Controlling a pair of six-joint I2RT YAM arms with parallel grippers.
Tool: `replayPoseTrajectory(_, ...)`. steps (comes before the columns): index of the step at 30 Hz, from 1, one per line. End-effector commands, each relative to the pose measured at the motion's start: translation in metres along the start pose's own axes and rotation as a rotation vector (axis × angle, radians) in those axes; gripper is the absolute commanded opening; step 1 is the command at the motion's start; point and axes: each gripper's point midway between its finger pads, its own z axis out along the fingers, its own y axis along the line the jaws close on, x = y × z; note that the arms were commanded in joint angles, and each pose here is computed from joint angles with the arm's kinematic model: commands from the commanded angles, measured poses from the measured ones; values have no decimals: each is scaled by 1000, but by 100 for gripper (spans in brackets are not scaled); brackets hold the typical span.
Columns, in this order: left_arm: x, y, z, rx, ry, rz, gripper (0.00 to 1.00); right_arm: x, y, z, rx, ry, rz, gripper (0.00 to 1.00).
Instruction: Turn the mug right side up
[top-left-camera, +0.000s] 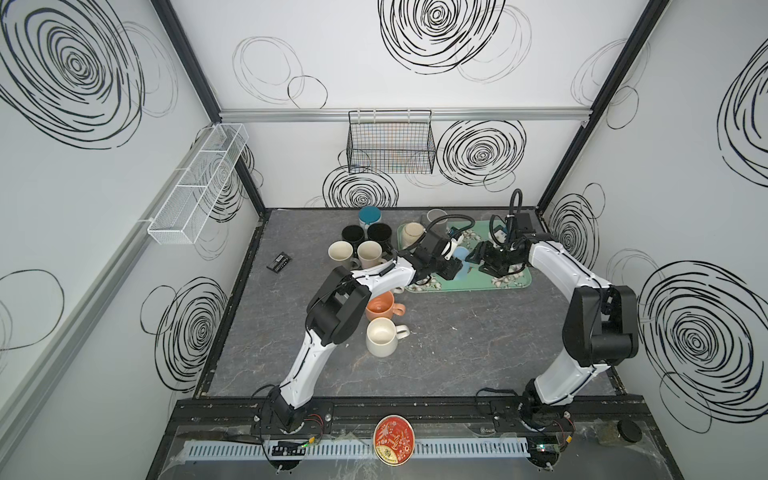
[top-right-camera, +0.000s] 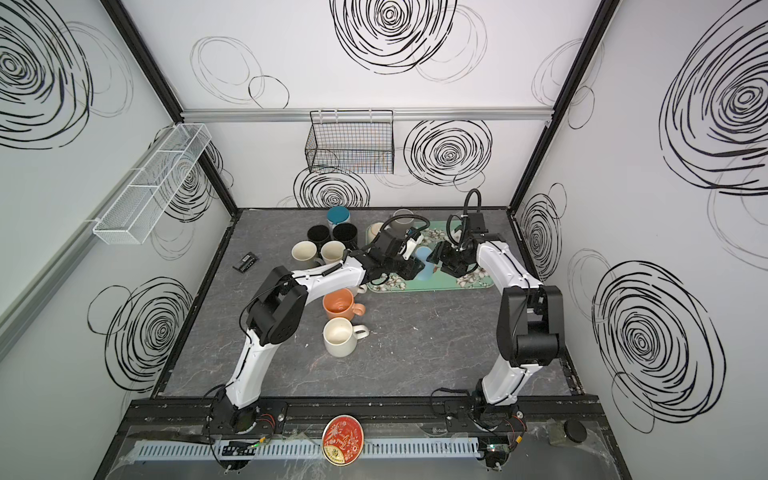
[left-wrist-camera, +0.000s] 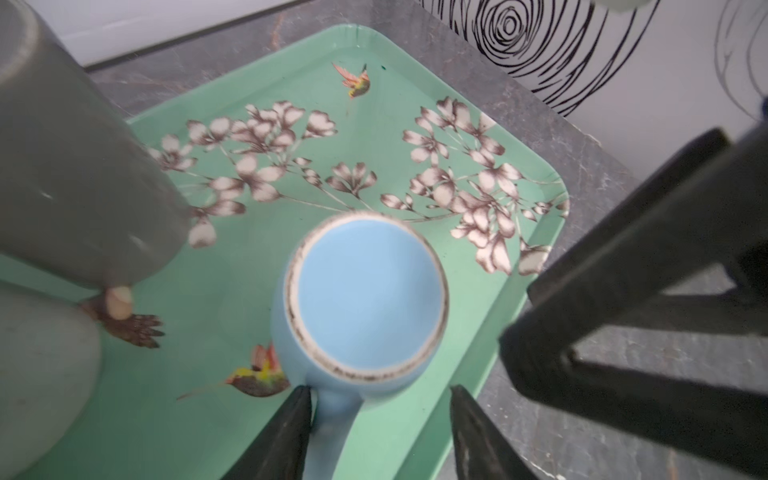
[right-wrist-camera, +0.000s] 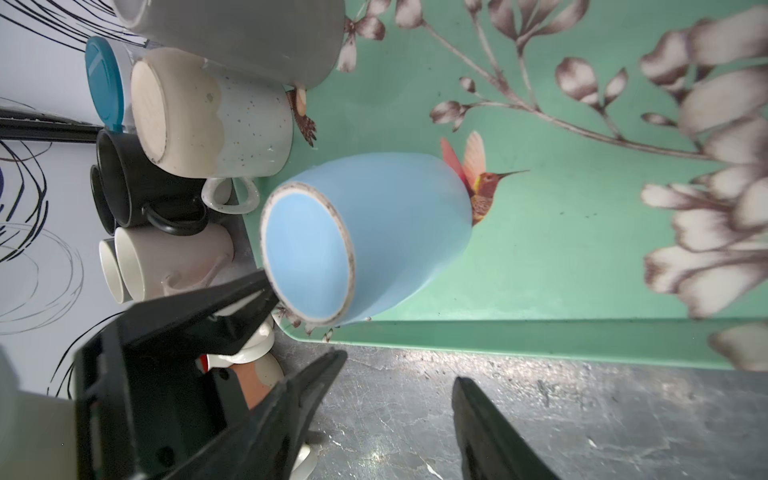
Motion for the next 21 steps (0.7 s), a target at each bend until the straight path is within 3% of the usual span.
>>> replayPoseTrajectory(1,-34,-29,-24,76,-120,-59,56,2,-6,-12,35,-10,22,63)
replayPoseTrajectory(10,-15,9,-89,-59,-169,-168,56,7,-9,-20,348,-49,-98,70)
replayPoseTrajectory(21,13,23,-131,-136,-174,-176,57,28,23,38,345,56,-116,80)
